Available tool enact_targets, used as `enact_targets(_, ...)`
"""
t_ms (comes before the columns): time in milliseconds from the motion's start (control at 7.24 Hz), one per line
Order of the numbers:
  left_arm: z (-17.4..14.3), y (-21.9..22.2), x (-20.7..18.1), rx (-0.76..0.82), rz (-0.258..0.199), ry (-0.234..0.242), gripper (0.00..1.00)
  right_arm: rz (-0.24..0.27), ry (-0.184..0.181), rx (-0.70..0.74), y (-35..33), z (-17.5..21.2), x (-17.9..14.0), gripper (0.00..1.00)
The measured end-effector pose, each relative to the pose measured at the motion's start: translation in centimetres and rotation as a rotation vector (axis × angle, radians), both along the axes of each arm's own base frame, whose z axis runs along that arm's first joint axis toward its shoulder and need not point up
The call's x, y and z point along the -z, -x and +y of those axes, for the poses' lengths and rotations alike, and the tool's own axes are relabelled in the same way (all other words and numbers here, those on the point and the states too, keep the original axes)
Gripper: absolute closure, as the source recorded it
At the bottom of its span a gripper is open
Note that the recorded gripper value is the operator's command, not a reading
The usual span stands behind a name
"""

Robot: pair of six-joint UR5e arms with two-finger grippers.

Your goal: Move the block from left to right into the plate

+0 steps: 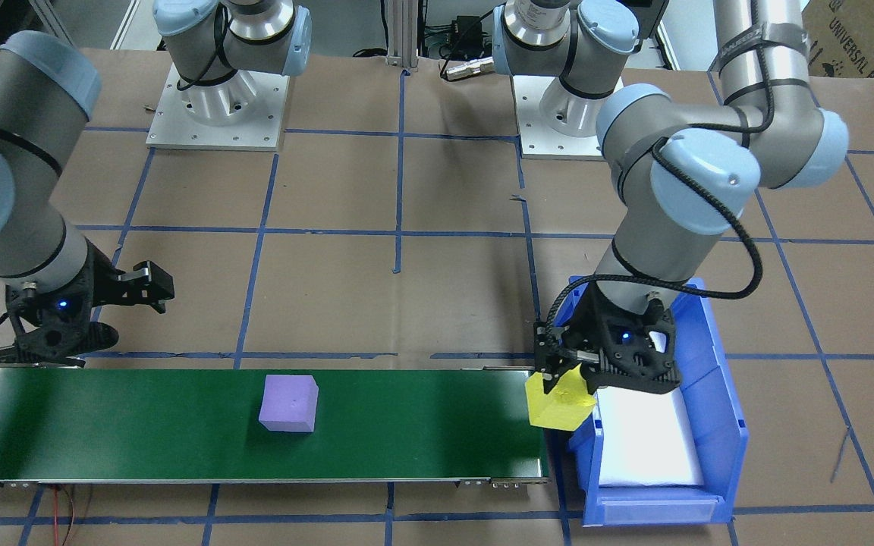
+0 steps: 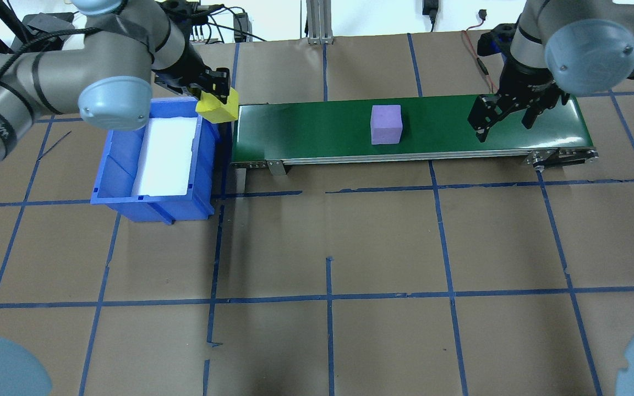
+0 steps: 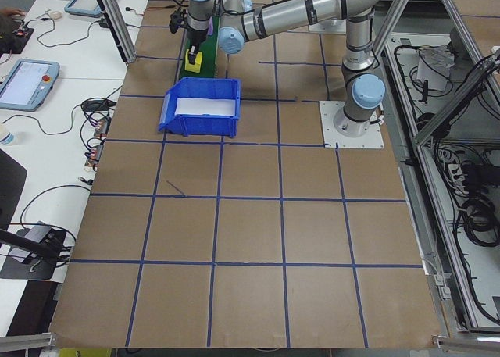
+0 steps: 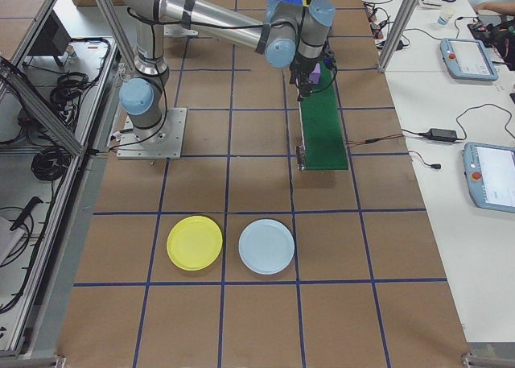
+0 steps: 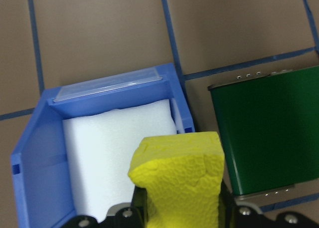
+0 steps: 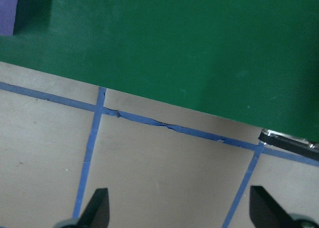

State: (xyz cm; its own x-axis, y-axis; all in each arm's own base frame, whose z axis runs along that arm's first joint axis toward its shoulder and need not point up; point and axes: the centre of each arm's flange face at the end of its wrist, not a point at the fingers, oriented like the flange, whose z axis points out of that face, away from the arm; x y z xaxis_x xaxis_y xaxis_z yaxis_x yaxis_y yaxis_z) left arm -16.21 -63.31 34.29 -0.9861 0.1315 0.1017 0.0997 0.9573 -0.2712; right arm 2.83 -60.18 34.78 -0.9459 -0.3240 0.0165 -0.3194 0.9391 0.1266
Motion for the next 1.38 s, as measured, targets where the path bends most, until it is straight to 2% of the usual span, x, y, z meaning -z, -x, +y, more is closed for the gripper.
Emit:
enact_targets(138, -0.6, 1.8, 2.0, -0.007, 0.017, 0.003, 0.7, -0.015, 0.002, -0.109, 3.0, -0.9, 0.2, 0.01)
enact_targets(276, -0.9, 2.6, 3.4, -0.008, 0.022, -0.001, 0.06, -0.028, 0.011, -0.234, 6.0, -1.4, 0.2, 0.01)
enact_targets(414, -0.9, 2.9, 4.1, -0.007, 0.021, -0.008, 0.0, -0.04, 0.017, -0.386, 8.7, -1.5, 0.4, 0.01)
enact_targets(690, -0.6, 2.8, 4.8, -0.008, 0.002, -0.023, 0.0, -0.072, 0.01, -0.683, 11.3, -1.3, 0.6, 0.0)
enact_targets(828, -0.4, 2.6, 4.2, -0.013, -0.027, -0.015, 0.0, -0.099, 0.005, -0.838, 11.6, -1.2, 0.9, 0.0)
enact_targets(967, 0.1, 2.2, 2.5, -0.02, -0.057, -0.009, 0.0, -0.121, 0.011, -0.983, 11.5, -1.1, 1.4, 0.0)
enact_targets(1105, 1.3, 1.7, -0.3, -0.029, -0.091, -0.02, 0.0, -0.111, 0.037, -1.077, 11.4, -1.2, 1.8, 0.0)
enact_targets(1243, 3.6, 0.9, -3.8, -0.04, -0.142, -0.049, 0.0, -0.086, 0.07, -1.141, 11.4, -1.4, 2.4, 0.0)
enact_targets(1381, 6.7, 0.2, -7.4, -0.048, -0.184, -0.1, 0.0, -0.082, 0.101, -1.192, 11.3, -1.5, 3.3, 0.0)
